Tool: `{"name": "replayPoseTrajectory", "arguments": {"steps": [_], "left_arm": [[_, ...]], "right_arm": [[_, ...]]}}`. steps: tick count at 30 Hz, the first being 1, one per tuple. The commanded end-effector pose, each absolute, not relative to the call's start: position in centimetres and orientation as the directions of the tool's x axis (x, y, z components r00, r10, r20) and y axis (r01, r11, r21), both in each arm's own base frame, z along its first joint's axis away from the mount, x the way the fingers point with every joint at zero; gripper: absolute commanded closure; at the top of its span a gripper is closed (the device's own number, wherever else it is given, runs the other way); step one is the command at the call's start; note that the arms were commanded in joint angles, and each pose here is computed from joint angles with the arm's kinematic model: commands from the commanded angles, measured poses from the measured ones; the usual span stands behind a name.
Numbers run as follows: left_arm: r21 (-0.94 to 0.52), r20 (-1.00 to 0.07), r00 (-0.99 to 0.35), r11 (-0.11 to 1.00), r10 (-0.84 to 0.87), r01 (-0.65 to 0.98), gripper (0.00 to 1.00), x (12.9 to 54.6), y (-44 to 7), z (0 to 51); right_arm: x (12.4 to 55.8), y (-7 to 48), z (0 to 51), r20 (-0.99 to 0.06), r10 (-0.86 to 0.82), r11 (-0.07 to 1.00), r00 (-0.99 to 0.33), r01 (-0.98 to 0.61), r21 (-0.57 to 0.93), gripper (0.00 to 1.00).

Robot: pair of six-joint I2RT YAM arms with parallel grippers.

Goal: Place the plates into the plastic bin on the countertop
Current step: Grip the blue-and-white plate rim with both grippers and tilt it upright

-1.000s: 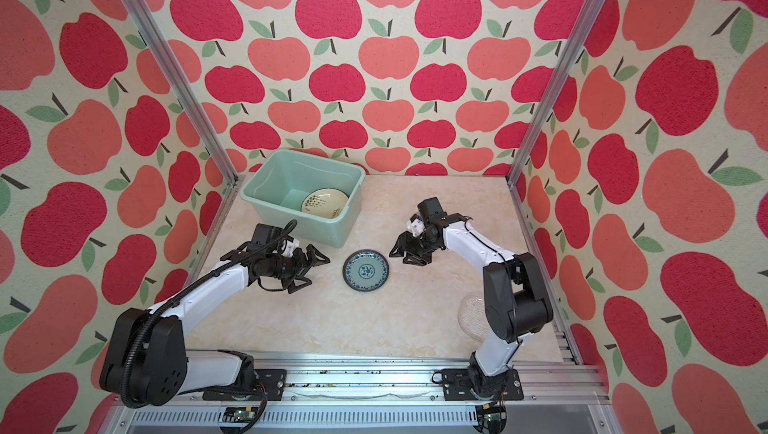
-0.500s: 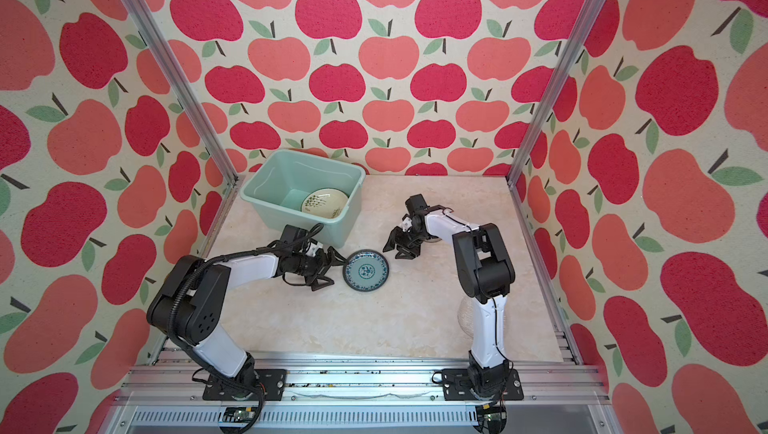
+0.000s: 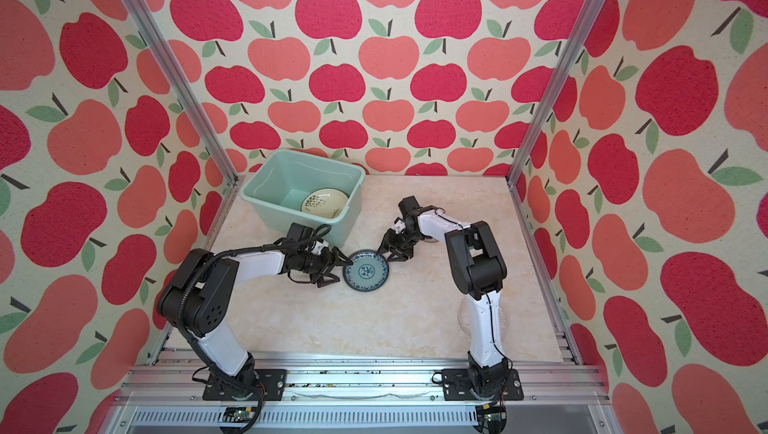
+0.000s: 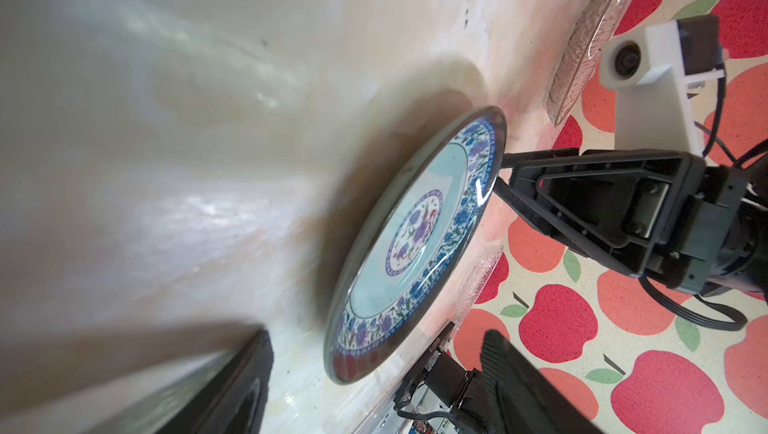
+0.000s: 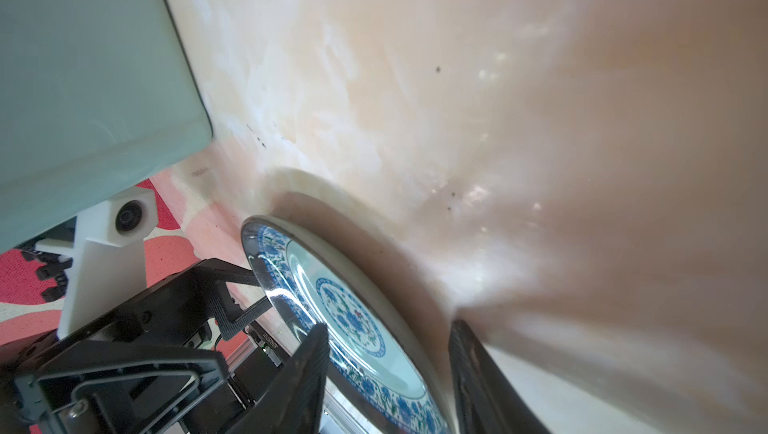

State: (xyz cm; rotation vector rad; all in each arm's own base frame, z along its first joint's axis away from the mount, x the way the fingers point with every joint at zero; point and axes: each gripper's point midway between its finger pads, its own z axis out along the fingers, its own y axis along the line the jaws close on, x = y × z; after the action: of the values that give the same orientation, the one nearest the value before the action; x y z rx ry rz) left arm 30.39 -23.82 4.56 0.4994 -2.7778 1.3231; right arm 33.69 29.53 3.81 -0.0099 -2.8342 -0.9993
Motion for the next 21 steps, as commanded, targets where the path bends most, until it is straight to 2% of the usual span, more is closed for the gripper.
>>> {"name": "replayPoseTrajectory", "arguments": {"steps": [1, 6, 15, 21], "left_arm": [[-0.707, 0.172, -0.944, 0.632, -0.281, -0.317, 0.21, 29.9, -23.5, 3.0], [-0.708, 0.185, -0.944, 0.629, -0.273, -0.321, 0.26, 29.8, -23.8, 2.8], [-0.71, 0.177, -0.945, 0.63, -0.274, -0.316, 0.26, 29.8, -23.8, 3.2], [-0.708, 0.179, -0.945, 0.632, -0.272, -0.316, 0.26, 29.5, -23.9, 3.2]], "right_arm": [[32.6, 30.0, 4.3, 0.166, -0.049, 0.76, -0.985, 0.071, 0.646, 0.52], [32.2, 30.4, 5.0, 0.162, -0.054, 0.736, -0.985, 0.07, 0.673, 0.57], [31.1, 31.4, 7.2, 0.121, -0.077, 0.692, -0.99, 0.034, 0.721, 0.66], [30.2, 32.5, 8.2, 0.103, -0.11, 0.677, -0.989, 0.001, 0.736, 0.69]]}}
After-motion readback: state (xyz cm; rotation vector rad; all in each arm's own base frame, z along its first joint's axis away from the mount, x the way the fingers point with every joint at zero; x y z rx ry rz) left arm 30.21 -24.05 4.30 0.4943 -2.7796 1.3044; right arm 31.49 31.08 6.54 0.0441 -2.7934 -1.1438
